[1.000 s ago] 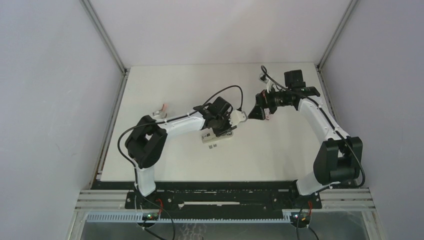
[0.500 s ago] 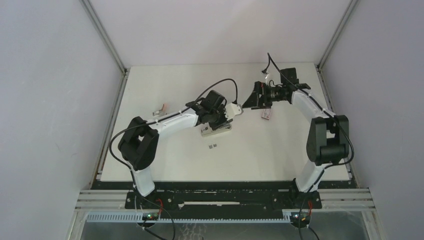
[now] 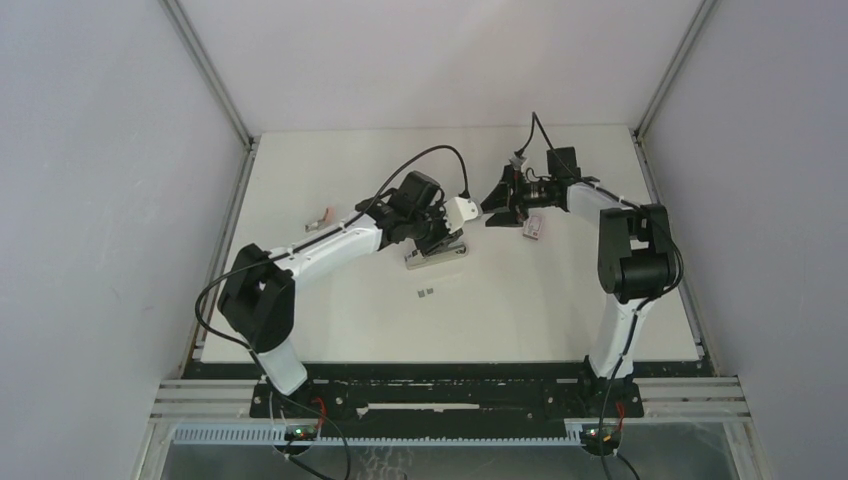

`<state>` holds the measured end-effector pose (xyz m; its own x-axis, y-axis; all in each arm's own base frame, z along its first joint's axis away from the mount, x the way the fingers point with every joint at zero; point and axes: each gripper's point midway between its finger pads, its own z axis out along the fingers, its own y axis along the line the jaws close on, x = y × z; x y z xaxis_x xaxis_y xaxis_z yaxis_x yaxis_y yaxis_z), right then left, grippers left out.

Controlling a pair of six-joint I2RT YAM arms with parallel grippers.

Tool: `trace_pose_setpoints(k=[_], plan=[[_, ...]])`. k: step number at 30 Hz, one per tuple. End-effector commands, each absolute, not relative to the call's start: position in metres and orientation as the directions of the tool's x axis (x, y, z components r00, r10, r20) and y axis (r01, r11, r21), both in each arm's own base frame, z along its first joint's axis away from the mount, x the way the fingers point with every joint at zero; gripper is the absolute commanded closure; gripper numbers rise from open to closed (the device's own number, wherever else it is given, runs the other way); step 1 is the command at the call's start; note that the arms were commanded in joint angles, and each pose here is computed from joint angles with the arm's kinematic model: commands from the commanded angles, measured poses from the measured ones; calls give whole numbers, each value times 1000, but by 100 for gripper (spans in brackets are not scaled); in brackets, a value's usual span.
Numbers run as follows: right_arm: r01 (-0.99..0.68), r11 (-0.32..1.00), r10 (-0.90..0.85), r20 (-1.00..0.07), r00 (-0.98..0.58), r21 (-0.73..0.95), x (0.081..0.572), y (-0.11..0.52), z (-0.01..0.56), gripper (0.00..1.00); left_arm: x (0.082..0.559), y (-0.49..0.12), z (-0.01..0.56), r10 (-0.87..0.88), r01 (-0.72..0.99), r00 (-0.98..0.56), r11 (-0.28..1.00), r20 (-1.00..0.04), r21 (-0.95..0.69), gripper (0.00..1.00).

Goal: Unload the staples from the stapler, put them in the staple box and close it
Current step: Open the stapler at the center of the board.

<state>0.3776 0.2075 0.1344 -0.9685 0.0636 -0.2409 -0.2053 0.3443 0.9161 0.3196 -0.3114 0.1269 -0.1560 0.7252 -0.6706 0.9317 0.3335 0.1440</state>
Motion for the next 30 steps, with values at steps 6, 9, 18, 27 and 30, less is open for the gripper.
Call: trace_pose_setpoints(k=[6,9,18,27,30], plan=[[-151,255,-3,-155,-988,955,364,229,114,26,330,-325,197,603,913,-105,373,-791,164,100],[-131,243,-24,-129,-991,961,359,235,110,28,331,-325,200,596,910,-108,382,-796,163,100],[-123,215,-84,-107,-991,969,344,252,108,34,332,-323,204,589,902,-112,398,-801,166,100],[-102,203,-97,-84,-992,974,343,258,103,37,329,-324,211,572,904,-111,398,-812,157,100],[-101,186,-115,-80,-990,977,339,263,105,38,329,-324,213,569,903,-109,399,-815,157,100]])
